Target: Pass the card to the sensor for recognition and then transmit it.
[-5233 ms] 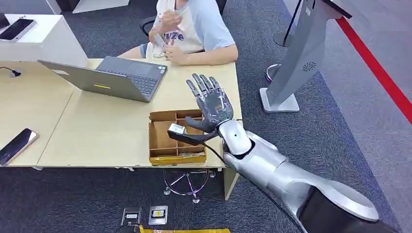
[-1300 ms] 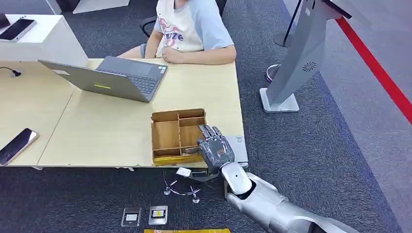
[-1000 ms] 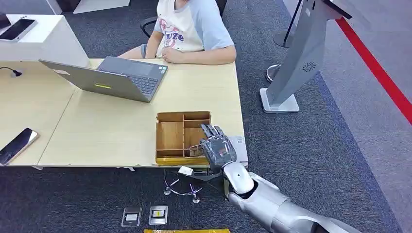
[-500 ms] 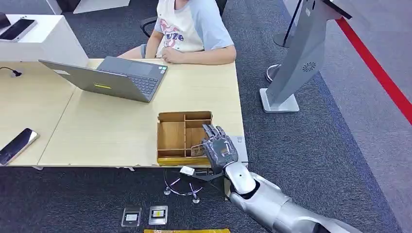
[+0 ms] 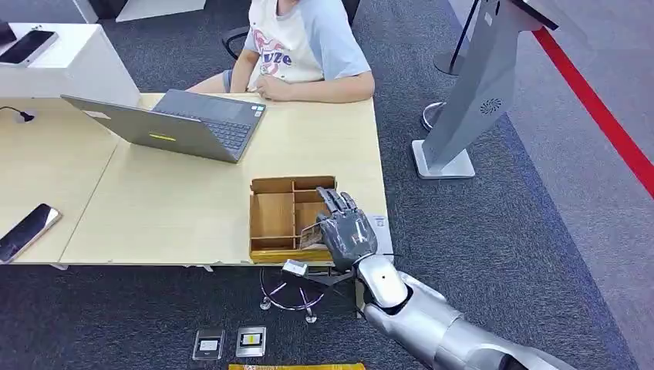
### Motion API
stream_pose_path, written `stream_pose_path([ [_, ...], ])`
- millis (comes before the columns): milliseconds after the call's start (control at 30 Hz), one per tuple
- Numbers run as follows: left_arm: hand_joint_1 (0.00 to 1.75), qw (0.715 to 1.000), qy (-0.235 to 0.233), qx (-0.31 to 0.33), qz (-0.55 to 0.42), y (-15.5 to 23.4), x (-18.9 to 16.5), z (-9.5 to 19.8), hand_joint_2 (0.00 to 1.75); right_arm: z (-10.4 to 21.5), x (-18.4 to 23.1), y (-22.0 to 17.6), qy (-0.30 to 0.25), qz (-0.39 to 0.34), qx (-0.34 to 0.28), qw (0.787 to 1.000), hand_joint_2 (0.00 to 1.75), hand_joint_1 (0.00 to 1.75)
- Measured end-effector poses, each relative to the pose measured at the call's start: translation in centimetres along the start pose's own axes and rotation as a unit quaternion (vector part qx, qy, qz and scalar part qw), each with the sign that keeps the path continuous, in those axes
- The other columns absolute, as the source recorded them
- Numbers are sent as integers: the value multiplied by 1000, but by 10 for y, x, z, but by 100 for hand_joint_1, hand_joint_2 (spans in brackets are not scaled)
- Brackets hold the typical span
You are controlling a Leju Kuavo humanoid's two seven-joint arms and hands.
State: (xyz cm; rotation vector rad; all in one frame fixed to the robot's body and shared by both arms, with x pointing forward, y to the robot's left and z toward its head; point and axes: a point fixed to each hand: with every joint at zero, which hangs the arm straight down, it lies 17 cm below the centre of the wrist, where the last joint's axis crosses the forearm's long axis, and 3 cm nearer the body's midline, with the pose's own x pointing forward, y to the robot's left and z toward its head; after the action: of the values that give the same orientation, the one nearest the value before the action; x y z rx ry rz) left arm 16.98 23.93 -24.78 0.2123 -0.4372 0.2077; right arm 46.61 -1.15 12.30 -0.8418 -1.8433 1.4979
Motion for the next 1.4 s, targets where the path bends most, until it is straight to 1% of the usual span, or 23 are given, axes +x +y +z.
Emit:
stream_pose_path([
  [300,0,1000,-3,0,1,0,1,0,175,-5,8,-17,-11,-11,-25,1000,175,175],
  [633,0,1000,-7,-1,2,-1,2,0,175,-9,13,-24,-19,-17,-35,999,175,175],
  [900,0,1000,-11,-1,0,-1,4,0,175,-18,15,-39,-27,-7,-52,998,175,175],
  [1167,0,1000,-20,-6,-6,-3,11,0,175,-42,18,-84,-44,36,-92,994,175,175],
  [1400,0,1000,-21,-11,-5,-6,13,0,175,-65,26,-122,-62,79,-112,989,175,175],
])
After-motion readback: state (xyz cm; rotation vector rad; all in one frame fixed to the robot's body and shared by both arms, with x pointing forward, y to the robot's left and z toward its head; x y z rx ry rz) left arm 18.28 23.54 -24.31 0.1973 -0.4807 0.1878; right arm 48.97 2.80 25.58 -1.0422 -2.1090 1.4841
